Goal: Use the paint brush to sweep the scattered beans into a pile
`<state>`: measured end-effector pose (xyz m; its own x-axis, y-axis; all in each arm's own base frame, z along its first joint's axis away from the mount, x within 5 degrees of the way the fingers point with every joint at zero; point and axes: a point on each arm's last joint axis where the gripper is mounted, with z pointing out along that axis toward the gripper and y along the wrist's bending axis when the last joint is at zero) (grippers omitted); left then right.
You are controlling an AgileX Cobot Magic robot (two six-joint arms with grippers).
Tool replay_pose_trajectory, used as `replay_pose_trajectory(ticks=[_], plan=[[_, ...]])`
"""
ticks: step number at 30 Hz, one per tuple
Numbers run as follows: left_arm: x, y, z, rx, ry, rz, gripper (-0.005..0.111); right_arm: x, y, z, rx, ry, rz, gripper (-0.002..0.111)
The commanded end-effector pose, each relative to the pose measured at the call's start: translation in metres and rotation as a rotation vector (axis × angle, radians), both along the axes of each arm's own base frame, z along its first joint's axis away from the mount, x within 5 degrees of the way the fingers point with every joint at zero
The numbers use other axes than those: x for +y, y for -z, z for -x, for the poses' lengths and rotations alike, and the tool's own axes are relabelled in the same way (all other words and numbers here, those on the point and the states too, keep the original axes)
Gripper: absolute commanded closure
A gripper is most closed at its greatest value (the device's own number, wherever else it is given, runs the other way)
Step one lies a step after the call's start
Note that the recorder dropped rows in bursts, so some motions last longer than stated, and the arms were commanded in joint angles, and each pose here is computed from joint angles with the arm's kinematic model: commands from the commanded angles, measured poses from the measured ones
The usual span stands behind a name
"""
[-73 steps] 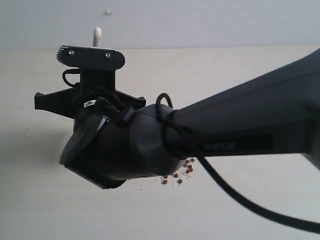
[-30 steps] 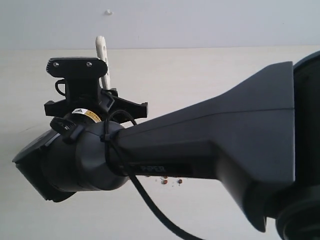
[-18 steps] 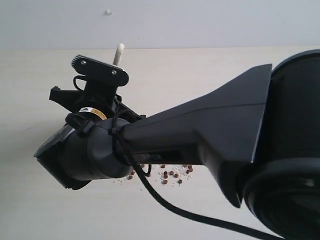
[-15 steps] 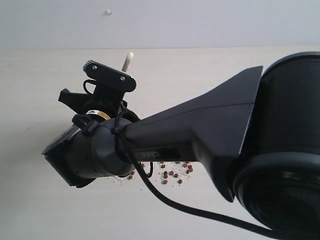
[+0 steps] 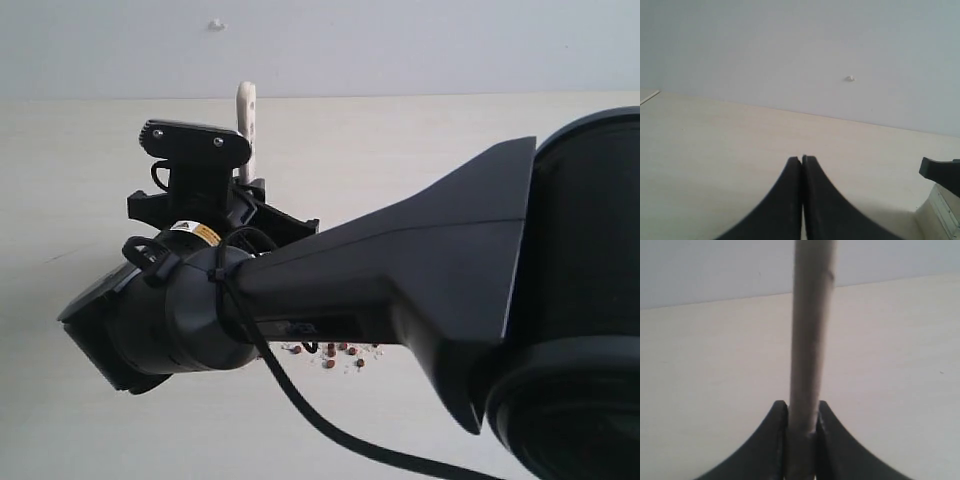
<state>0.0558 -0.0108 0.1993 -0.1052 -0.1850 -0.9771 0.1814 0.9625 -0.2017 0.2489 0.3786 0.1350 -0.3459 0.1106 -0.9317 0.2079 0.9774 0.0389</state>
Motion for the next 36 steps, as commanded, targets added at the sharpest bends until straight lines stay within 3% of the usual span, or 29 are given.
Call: replay_pose_trajectory(ticks=[1, 8, 15, 18, 26, 29, 33, 36], plan=[[0.000, -0.001, 0.001, -0.010, 0.007, 0.001, 0.107, 0.001, -0.013, 0.005, -0.019, -0.015, 0.045, 0.108], [0.000, -0.001, 0.001, -0.010, 0.007, 0.001, 0.107, 0.010, -0.050, 0.018, -0.020, -0.108, -0.027, 0.108], [0.000, -0.001, 0.001, -0.010, 0.007, 0.001, 0.107, 0.034, -0.048, 0.026, 0.093, -0.445, 0.049, 0.108], [0.000, -0.001, 0.001, -0.010, 0.007, 0.001, 0.107, 0.040, -0.046, 0.029, 0.115, -0.526, 0.051, 0.108], [0.000, -0.001, 0.001, -0.010, 0.007, 0.001, 0.107, 0.025, -0.016, 0.036, 0.185, -0.540, 0.134, 0.108], [0.000, -0.001, 0.001, -0.010, 0.007, 0.001, 0.107, 0.021, -0.004, 0.041, 0.236, -0.549, 0.071, 0.108], [0.000, -0.001, 0.001, -0.010, 0.007, 0.001, 0.107, 0.020, -0.007, 0.042, 0.227, -0.552, 0.052, 0.108], [0.000, -0.001, 0.001, -0.010, 0.007, 0.001, 0.107, 0.014, -0.008, 0.039, 0.209, -0.503, 0.117, 0.108]])
